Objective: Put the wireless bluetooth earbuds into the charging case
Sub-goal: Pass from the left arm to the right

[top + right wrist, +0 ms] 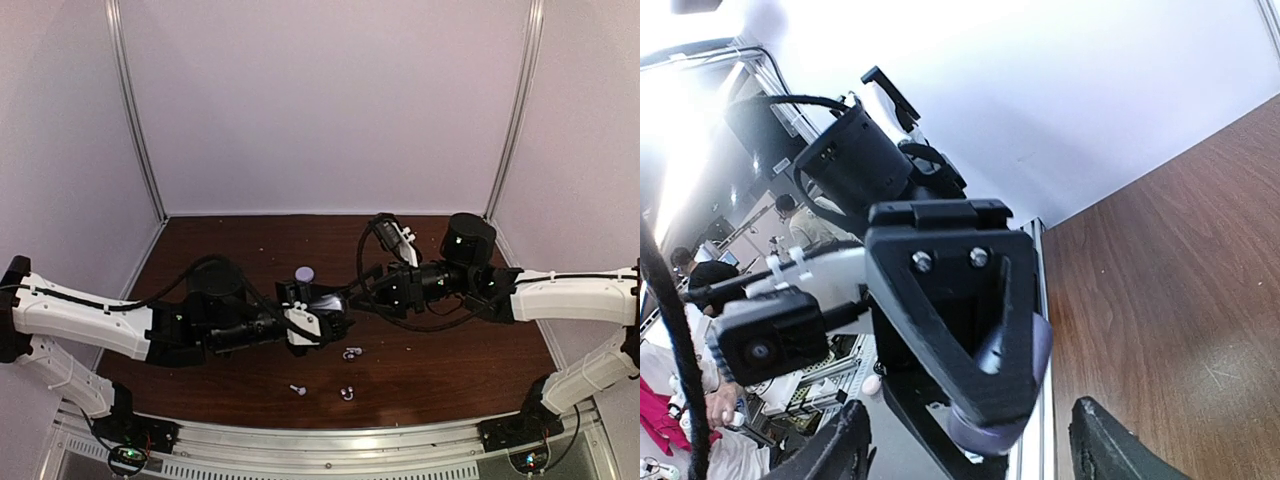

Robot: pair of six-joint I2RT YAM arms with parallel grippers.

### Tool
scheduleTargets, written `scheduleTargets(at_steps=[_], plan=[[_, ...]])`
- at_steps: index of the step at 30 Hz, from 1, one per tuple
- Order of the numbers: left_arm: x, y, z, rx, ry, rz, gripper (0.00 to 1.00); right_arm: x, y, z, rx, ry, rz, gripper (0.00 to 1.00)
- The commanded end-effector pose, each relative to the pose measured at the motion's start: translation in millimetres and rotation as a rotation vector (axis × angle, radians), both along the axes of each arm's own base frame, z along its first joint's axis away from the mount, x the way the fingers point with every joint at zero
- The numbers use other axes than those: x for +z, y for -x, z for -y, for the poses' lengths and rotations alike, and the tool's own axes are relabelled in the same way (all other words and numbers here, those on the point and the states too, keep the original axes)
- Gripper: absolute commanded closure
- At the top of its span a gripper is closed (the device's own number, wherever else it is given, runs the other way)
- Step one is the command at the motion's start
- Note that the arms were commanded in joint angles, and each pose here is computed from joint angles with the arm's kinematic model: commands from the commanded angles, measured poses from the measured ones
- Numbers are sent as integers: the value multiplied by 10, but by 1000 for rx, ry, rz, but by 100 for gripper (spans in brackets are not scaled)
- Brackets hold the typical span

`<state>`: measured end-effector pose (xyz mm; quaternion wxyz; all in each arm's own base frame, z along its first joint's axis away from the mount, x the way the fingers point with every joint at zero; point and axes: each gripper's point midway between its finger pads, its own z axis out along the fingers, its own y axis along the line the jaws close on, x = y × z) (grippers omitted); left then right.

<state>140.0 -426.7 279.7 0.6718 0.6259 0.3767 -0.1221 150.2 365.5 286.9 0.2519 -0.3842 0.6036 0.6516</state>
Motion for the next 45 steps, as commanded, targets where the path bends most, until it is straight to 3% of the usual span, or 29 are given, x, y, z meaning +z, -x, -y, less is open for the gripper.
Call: scheduleTargets(at_steps=[1,5,15,32,35,40,45], plan=[[174,-69,43,21,35,40,76,197,12,17,4,-76,10,31],[185,-93,59,32,32,46,76,116,8,-1,-2,-40,3,37],[195,-93,95,26,30,44,76,-31,95,-119,-1,-12,-31,39],[129,-177,133,65,6,51,75,-189,55,-203,-40,40,-44,69],[144,-188,118,74,15,47,68,-191,63,-200,-35,44,-35,77],[174,-160,23,77,44,20,38,-159,66,-168,-36,38,-15,82],[175,-67,-101,46,44,-24,27,-109,11,-101,-55,28,0,83]])
